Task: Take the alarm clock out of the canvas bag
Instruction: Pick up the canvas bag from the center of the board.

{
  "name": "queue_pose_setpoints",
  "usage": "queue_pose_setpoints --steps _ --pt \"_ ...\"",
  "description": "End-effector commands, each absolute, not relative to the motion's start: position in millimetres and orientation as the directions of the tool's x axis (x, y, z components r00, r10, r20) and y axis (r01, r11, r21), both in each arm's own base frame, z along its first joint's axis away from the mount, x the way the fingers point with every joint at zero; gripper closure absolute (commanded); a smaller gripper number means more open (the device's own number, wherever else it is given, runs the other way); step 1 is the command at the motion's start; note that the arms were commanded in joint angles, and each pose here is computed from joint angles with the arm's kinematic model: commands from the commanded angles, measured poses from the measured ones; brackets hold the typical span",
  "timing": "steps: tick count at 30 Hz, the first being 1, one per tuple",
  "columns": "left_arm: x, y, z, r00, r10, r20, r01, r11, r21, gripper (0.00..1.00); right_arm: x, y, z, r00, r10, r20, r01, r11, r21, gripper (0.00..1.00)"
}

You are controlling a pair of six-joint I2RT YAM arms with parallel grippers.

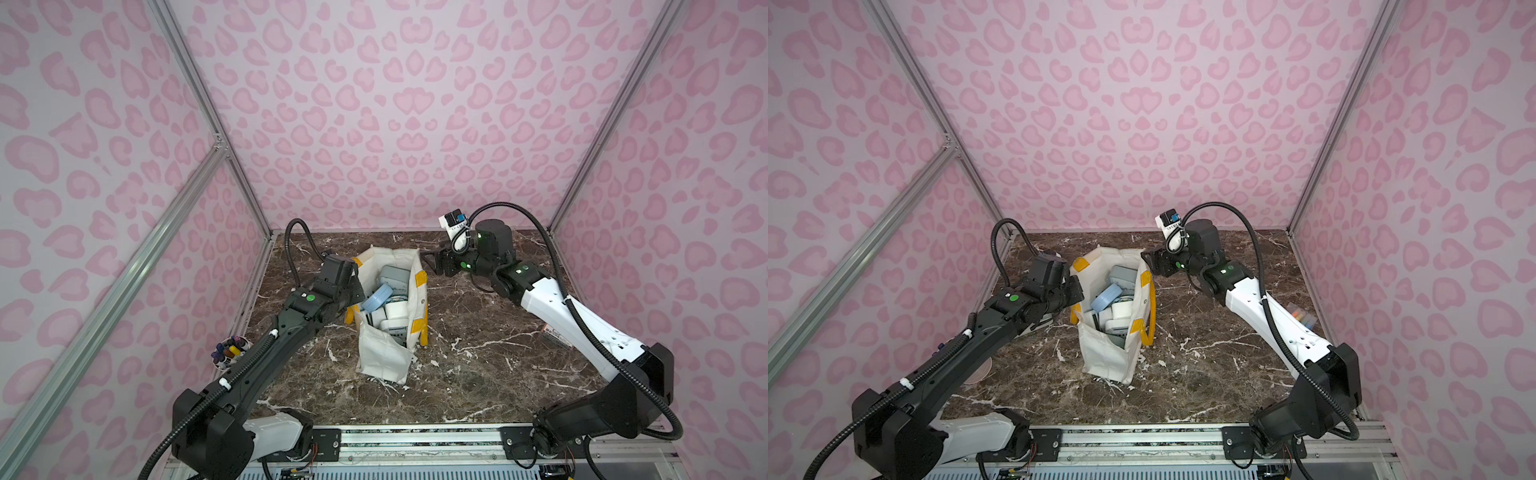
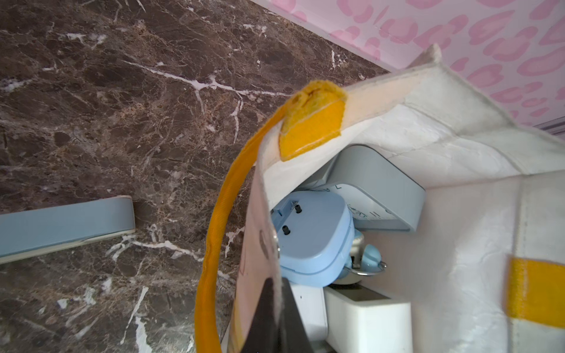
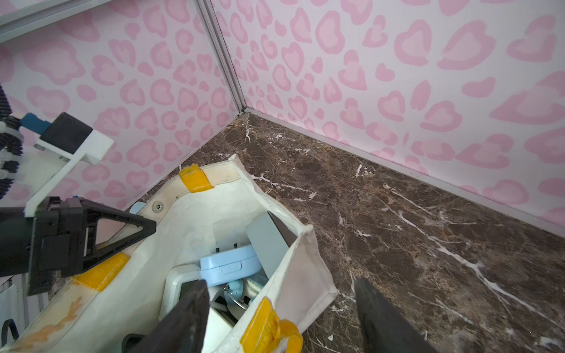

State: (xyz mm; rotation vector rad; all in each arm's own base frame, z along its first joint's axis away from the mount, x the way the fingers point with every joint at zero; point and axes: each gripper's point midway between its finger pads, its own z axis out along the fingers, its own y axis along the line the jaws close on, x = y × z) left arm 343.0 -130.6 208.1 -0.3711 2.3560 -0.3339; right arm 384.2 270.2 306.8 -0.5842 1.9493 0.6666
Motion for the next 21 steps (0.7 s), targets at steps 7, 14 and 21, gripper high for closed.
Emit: queue_pose_setpoints --steps 7,14,21 --pt "421.4 -154.4 244.7 -0.591 -0.438 -0.677 -0.115 0.877 -0.466 0.96 385.3 265.9 304.7 -0.433 -0.131 -0.892 -0.627 0.755 0.193 0.25" --pt "469.5 -172.1 257.9 -0.577 -0.434 -0.692 -0.069 0.870 -0.488 0.96 391.6 263.4 302.7 -0.455 -0.124 -0.882 -0.595 0.779 0.197 0.25" --pt "499.0 -180.4 269.2 -0.552 -0.422 -0.719 -0.027 0.871 -0.490 0.96 399.6 275.8 294.9 -0.504 -0.131 -0.854 -0.582 0.782 0.224 0.26"
